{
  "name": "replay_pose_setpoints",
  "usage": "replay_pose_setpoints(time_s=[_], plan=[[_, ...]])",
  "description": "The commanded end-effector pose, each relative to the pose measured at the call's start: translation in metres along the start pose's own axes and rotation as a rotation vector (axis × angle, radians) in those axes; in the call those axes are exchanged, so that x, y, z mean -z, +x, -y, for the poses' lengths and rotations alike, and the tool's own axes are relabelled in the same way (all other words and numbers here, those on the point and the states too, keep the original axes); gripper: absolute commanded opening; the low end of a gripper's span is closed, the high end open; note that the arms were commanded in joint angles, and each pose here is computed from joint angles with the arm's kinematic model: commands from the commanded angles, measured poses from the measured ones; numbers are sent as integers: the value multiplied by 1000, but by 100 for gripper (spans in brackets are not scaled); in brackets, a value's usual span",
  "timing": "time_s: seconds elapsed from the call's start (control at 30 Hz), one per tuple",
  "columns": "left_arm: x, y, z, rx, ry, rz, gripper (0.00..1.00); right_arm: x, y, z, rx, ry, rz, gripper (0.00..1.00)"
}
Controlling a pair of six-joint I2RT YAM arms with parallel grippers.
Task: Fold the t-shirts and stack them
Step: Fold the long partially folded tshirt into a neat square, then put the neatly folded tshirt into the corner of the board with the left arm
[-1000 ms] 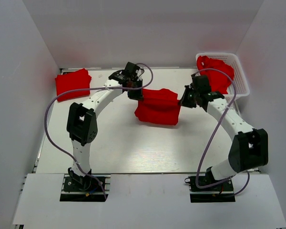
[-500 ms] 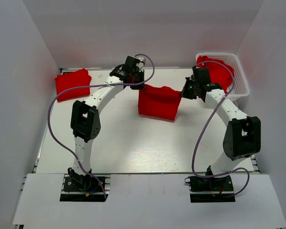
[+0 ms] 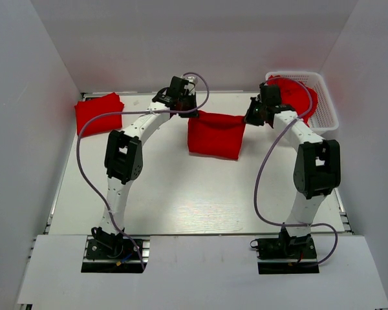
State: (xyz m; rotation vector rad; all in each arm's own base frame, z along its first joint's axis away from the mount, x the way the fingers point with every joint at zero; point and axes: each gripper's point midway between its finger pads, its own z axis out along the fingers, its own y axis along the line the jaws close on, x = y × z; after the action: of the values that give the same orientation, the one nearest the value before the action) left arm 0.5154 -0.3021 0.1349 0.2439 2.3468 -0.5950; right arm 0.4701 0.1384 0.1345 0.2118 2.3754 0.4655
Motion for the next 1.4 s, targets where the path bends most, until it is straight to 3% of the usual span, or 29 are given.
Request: replay_pose_setpoints(time_s=[0.0,0.2,0.3,0.33,0.37,0.4,0.43,0.5,0.6,0.63,0.73,1.0,1.03,1.37], plan=[[4,-36,1,-25,37,102,0,-8,-46,-7,0,-32,112,0],[-16,-45,-8,-5,26,129,4,-52,-37,-4,-69,-67,55,1],[-23,-51,-14,6,28,156,44,-63,-43,-3,-119,-75,80,13],[-23,-62,-9,16,45,200,59,-65,-54,-7,-120,-105,120,14],[-29,-63,-10,32,49,207,87,-68,-58,-10,-122,-133,131,24],[-31,-69,-16,66,50,229,100,-78,-57,-8,-158,-146,131,39],[-35,-83,-22,90,54,268,100,-76,-90,-28,-138,-233,243,62],[-34,-104,-35,145,65,317,100,-88,-105,-31,-185,-281,263,90],[-25,-128,-34,144,98,383,100,-81,-124,-65,-135,-391,276,90],[-19,-132,-38,147,95,395,100,-77,-130,-57,-138,-389,280,90],[-15,-118,-42,106,71,360,100,-69,-122,-59,-105,-394,266,90],[-35,-23,-46,-63,78,32,100,-35,-88,-40,12,-286,220,90],[-41,-6,-43,-71,97,-10,100,-35,-68,-31,0,-257,171,90],[-54,34,-41,-37,141,-89,100,-7,-27,-6,27,-176,130,90]])
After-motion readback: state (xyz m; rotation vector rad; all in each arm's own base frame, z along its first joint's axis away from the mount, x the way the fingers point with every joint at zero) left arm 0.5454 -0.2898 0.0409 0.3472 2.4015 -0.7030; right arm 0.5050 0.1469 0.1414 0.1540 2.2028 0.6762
